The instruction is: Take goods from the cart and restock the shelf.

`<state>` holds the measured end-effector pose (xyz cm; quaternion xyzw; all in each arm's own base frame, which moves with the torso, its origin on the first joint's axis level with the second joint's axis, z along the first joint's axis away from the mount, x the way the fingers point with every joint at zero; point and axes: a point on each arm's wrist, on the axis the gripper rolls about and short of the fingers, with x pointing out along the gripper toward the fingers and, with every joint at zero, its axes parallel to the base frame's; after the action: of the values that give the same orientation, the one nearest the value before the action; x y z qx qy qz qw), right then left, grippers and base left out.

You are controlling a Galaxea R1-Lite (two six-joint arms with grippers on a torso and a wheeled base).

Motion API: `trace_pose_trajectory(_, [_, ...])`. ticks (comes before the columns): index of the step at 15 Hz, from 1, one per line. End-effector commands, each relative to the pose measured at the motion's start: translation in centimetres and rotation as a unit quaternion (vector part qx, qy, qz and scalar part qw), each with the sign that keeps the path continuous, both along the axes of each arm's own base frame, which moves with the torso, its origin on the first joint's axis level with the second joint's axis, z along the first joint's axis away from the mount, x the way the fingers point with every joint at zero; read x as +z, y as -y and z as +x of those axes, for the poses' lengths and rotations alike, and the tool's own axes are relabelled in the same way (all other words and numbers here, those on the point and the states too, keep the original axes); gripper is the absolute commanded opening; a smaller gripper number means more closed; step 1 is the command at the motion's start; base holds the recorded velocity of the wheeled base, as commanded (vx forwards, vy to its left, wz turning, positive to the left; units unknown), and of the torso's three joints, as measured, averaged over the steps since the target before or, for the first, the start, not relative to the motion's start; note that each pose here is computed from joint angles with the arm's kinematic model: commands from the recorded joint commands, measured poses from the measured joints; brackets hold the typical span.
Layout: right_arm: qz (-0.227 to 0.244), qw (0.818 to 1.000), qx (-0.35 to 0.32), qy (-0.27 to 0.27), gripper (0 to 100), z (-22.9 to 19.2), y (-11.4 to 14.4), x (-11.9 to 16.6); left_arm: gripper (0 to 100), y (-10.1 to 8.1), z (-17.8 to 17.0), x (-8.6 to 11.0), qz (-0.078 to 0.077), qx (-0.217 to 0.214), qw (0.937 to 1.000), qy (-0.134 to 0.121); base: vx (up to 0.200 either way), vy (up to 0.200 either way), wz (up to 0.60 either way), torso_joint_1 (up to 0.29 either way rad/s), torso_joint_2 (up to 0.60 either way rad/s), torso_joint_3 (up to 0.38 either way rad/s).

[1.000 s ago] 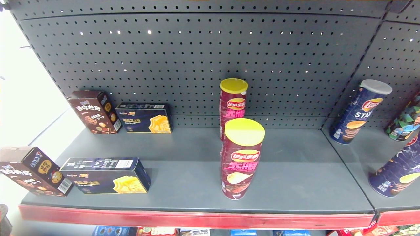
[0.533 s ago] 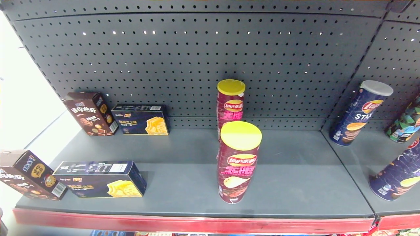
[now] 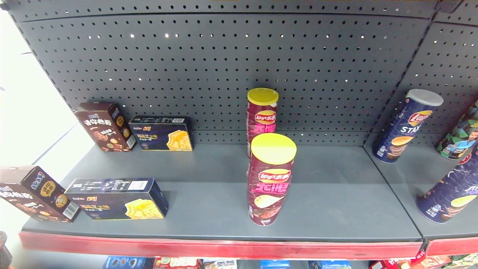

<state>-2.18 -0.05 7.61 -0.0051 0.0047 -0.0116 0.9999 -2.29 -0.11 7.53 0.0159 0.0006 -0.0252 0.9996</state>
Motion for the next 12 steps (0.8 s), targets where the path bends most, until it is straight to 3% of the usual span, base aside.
trace_pose_trajectory(1, [0.000, 1.000, 0.000, -0.001, 100, 0.02, 0.00, 0.02, 100, 0.00, 0.00, 0.03, -0.001, 0.000, 1.0000, 0.000, -0.200, 0.000, 0.00, 0.002, 0.00, -0.002])
trace_pose_trajectory(2, [0.000, 1.000, 0.000, -0.001, 100, 0.02, 0.00, 0.02, 100, 0.00, 0.01, -0.01, -0.002, 0.001, 1.0000, -0.001, -0.200, 0.000, 0.00, 0.012, 0.01, 0.002])
trace_pose_trajectory(12, [0.000, 1.000, -0.001, -0.001, 100, 0.02, 0.00, 0.02, 100, 0.00, 0.01, -0.01, -0.002, 0.001, 1.0000, -0.001, 0.000, 0.000, 0.00, 0.000, 0.00, 0.000])
